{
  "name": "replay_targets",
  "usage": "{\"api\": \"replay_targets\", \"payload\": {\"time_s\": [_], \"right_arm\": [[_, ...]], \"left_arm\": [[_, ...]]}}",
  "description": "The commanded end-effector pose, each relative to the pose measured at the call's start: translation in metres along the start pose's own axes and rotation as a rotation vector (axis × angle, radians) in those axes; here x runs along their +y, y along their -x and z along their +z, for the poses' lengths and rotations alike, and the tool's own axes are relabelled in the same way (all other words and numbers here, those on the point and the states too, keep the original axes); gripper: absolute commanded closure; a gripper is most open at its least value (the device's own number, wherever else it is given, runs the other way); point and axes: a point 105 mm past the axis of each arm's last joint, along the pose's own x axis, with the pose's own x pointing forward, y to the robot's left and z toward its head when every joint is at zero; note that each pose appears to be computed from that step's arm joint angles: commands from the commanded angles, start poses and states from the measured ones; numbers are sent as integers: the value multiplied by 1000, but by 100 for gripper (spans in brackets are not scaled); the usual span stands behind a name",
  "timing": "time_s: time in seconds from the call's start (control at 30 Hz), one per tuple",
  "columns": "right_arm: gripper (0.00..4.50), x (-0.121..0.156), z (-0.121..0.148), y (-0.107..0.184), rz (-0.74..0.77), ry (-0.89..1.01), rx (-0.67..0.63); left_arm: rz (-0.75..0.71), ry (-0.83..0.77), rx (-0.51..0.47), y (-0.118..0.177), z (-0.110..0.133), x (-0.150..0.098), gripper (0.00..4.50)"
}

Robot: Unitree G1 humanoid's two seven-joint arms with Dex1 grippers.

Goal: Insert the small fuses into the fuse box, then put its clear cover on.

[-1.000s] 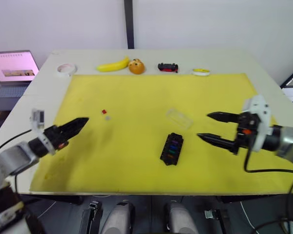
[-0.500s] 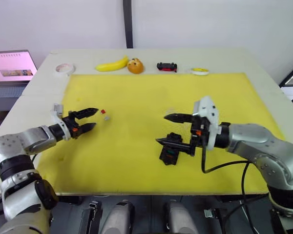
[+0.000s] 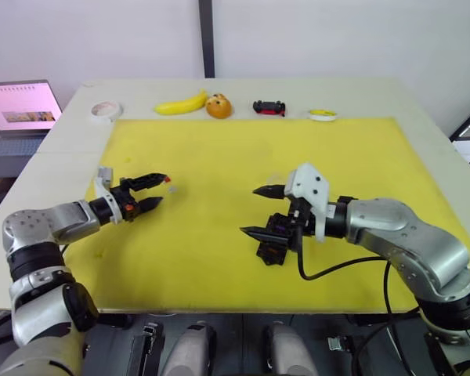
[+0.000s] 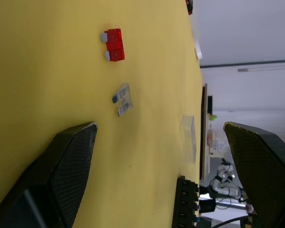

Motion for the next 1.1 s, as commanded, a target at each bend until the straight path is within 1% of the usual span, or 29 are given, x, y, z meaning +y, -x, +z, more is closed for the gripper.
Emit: {"api": "replay_targets", "payload": {"time_s": [0.03,0.13,0.27,0.5,0.73,0.97,1.1], "right_arm": [[6,2,12,-1,0,48,-34],[6,1,11,-1,-9,45,-32],[6,-1,10,-1,-27,43,-29],[6,-1,9,0,-40,35,-29],[6,-1,8,0,-49,26,-29],[6,-5,6,0,-68,23,-19],[6,-8,6,0,-82,21,-16]], "left_arm": [[17,9,50,-12,-9,5,0],[8,13,40,-17,-7,3,0],[3,-2,59,-27,-13,4,0],[-17,18,38,-34,-9,1,0],[-31,31,53,-45,-15,-2,0],[-21,51,3,-51,-8,0,0],[-14,43,11,-53,-10,-3,0]]}}
